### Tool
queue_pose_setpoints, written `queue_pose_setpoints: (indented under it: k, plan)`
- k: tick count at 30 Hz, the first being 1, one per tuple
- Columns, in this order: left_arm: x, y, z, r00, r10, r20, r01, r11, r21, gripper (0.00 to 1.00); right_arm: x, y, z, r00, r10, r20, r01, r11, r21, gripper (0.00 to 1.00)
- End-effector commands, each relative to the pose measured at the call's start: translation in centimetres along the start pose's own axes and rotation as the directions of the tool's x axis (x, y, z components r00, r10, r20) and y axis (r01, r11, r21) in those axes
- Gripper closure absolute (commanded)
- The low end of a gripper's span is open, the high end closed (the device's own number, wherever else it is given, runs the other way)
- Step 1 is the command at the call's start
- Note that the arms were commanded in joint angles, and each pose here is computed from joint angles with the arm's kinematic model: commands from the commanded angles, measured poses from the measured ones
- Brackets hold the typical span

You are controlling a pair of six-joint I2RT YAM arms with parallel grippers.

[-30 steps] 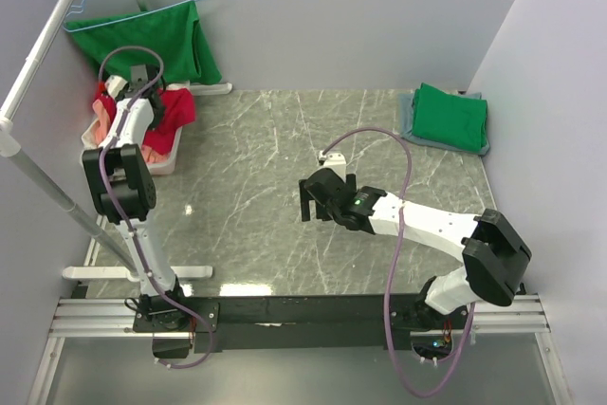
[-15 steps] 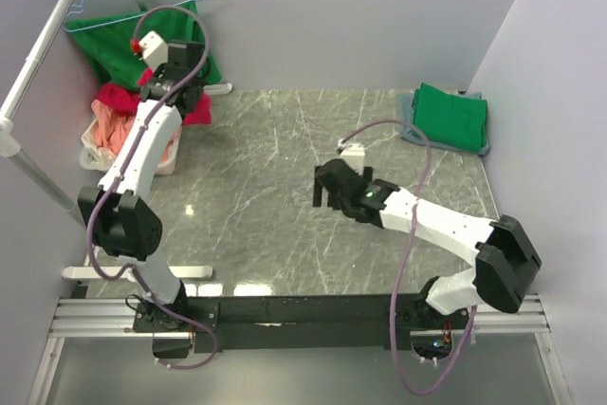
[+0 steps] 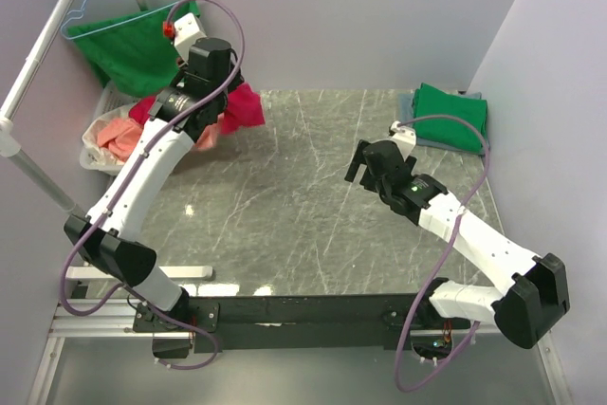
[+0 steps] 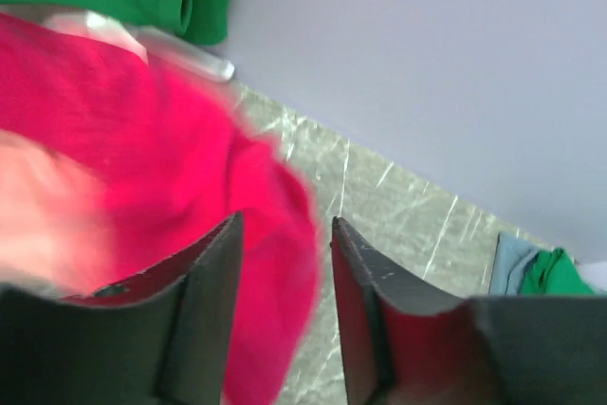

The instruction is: Fold and stack the t-shirts

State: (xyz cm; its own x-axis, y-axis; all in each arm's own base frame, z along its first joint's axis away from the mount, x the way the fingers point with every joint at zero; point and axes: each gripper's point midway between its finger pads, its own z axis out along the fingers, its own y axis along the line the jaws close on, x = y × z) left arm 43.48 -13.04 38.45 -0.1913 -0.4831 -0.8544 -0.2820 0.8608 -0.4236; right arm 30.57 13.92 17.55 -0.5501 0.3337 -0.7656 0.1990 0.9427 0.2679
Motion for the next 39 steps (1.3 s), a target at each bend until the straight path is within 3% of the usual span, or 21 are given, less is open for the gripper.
queue_pose_setpoints:
  k: [1,3,4,7,11,12,13,16,22,30,39]
  plan:
    - [-4.0,-0.1,-1.6,0.992,-0.037,0.117,0.036,0.999,0.01,0.5,-0.1,0.0,-0.5,1.0,0.018,0.009,-0.017,0.999,-0.032,0.0]
    - [-3.7,-0.6,-1.6,0.994,-0.031,0.1,0.028,0.999,0.038,0.51,0.1,0.0,-0.4,1.0,0.019,0.003,-0.019,0.999,-0.03,0.0]
    - [-3.4,-0.7,-1.5,0.996,-0.018,0.092,0.014,0.999,0.048,0.59,0.3,0.0,-0.3,1.0,0.019,-0.001,-0.019,0.999,-0.029,0.0]
    - [-2.3,-1.6,-1.1,0.999,0.007,0.054,-0.012,0.996,0.091,0.99,0.3,-0.1,-0.3,1.0,0.021,-0.003,-0.021,1.0,-0.024,0.0]
    - [0.0,-1.8,0.1,0.998,0.064,-0.006,-0.063,0.994,0.094,0.99,0.6,0.3,0.0,1.0,0.009,-0.016,-0.01,0.999,-0.043,0.0]
    - [0.5,-1.4,0.4,0.997,0.071,-0.016,-0.07,0.995,0.071,0.95,0.8,0.4,0.0,1.0,-0.003,-0.022,0.002,0.999,-0.045,0.0]
    - [1.6,-1.0,1.2,0.996,0.078,-0.039,-0.076,0.996,0.044,0.81,0.8,0.5,0.3,1.0,-0.007,-0.028,0.006,0.999,-0.044,0.0]
    - [4.4,0.5,2.7,0.989,0.115,-0.093,-0.117,0.993,-0.018,0.61,1.0,0.8,0.6,0.999,-0.021,-0.041,0.019,0.999,-0.042,0.0]
    - [11.9,3.0,5.5,0.953,0.169,-0.253,-0.196,0.977,-0.085,0.43,1.3,1.0,0.7,0.999,-0.025,-0.048,0.023,0.998,-0.05,0.0]
    - [18.8,7.2,8.3,0.91,0.152,-0.386,-0.237,0.954,-0.182,0.39,2.1,0.4,1.0,0.998,-0.032,-0.061,0.029,0.999,-0.042,0.0]
    - [24.4,9.4,11.1,0.864,0.134,-0.486,-0.252,0.949,-0.187,0.4,2.6,0.0,1.0,0.997,-0.04,-0.07,0.038,0.999,-0.034,0.0]
